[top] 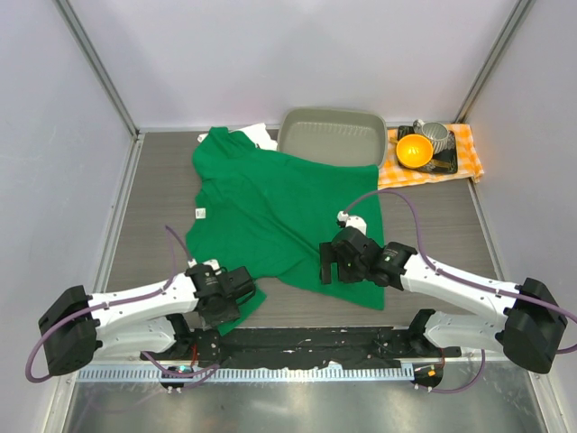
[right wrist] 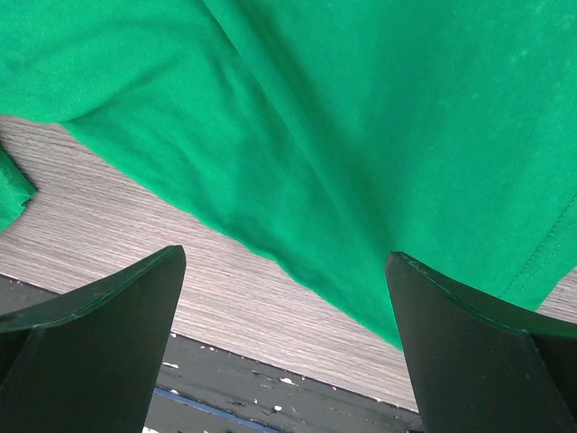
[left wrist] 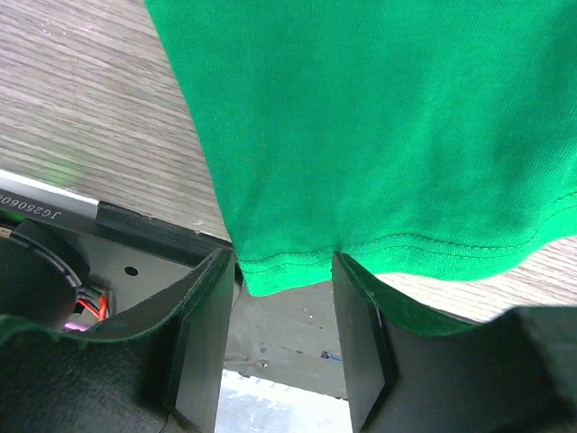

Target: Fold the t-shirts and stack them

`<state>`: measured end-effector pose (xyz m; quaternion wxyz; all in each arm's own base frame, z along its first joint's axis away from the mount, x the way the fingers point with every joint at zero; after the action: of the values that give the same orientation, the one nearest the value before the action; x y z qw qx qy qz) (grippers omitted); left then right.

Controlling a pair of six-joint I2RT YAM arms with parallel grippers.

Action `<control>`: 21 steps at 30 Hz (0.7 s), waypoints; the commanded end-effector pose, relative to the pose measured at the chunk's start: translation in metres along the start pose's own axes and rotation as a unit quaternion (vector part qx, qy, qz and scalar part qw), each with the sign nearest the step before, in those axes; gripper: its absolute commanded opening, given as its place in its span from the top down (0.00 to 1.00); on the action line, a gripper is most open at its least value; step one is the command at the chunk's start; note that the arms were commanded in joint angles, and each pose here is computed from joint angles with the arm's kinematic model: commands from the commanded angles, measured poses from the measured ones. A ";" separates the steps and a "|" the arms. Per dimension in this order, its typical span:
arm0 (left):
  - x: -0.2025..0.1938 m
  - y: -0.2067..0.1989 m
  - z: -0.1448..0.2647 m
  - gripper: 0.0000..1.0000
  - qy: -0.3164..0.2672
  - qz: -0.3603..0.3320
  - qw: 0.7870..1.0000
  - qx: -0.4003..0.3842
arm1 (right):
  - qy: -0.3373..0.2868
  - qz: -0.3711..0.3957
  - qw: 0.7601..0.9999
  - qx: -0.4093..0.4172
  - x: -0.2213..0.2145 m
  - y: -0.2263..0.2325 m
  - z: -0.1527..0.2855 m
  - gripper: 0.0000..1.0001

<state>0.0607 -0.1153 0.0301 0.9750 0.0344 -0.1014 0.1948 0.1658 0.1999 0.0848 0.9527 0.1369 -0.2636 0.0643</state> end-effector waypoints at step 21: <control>-0.010 -0.006 -0.027 1.00 0.018 -0.021 1.000 0.013 | -0.013 -0.040 0.998 -0.040 -0.009 -0.024 0.016 0.00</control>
<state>0.0627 -0.1272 0.0189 0.9792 0.0357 -0.0864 0.1799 0.1592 0.1845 0.0942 0.9532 0.1282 -0.2701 0.0449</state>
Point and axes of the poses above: each gripper's point midway between its finger pads, its own z axis back along the fingers, its own y axis along the line the jaws close on, x = y × z, the point moved 1 cm from there along z, back along the fingers
